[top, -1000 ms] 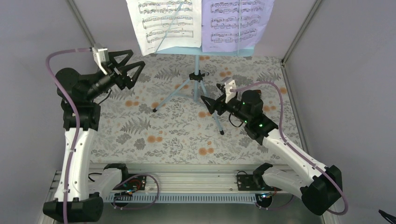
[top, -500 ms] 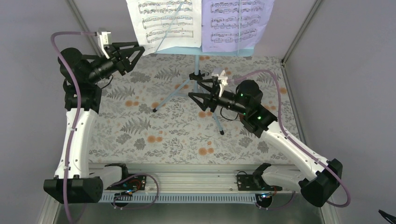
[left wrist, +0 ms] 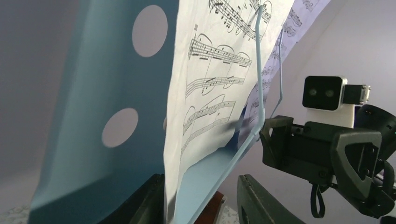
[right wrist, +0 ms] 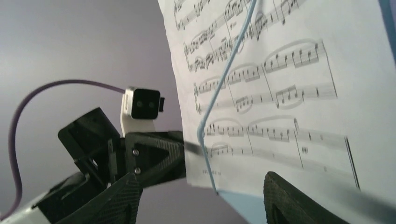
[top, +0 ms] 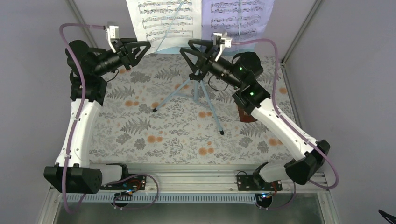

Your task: Pack up the instrument practice props

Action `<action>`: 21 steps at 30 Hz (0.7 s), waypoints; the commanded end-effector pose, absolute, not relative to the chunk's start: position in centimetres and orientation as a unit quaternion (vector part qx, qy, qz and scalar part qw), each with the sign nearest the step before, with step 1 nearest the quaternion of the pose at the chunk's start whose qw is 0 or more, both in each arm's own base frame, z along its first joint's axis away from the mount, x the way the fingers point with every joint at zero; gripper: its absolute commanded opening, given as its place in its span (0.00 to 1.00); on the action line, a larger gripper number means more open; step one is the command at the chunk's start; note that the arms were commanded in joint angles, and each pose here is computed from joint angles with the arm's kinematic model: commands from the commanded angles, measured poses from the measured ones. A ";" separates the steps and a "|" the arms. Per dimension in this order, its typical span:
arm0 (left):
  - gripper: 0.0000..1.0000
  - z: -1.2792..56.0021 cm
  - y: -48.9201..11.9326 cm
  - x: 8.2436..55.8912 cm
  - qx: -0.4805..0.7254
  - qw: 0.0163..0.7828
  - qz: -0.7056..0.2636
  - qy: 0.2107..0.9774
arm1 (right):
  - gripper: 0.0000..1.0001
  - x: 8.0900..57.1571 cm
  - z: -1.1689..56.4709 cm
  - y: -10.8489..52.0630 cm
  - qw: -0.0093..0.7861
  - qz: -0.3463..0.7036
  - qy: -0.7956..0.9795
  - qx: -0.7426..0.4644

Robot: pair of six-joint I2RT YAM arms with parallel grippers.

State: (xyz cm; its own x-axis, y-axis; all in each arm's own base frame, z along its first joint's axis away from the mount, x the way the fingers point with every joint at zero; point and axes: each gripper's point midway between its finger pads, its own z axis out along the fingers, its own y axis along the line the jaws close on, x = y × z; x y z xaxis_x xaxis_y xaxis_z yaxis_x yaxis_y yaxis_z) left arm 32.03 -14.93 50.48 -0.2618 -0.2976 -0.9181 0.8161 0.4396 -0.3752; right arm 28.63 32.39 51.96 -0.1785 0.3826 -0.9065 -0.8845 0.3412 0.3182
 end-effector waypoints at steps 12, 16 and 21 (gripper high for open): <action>0.02 51.9 -16.5 32.1 0.230 0.587 -0.477 0.612 | 0.55 32.5 58.1 37.7 0.568 0.604 0.515 -0.218; 0.02 51.3 -16.5 32.1 0.225 0.582 -0.477 0.619 | 0.29 32.1 58.6 39.2 0.589 0.596 0.479 -0.261; 0.02 50.5 -15.1 33.2 0.184 0.596 -0.452 0.638 | 0.04 30.9 58.0 40.0 0.640 0.552 0.443 -0.300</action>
State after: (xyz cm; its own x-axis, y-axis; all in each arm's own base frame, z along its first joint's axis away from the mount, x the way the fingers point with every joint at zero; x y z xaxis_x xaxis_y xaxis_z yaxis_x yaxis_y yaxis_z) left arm 32.78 -16.34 50.74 -0.2414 -0.2837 -0.9280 0.8197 0.4523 -0.3515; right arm 33.02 39.51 57.34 -0.1529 0.4462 -0.8818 -0.9432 0.2005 0.2650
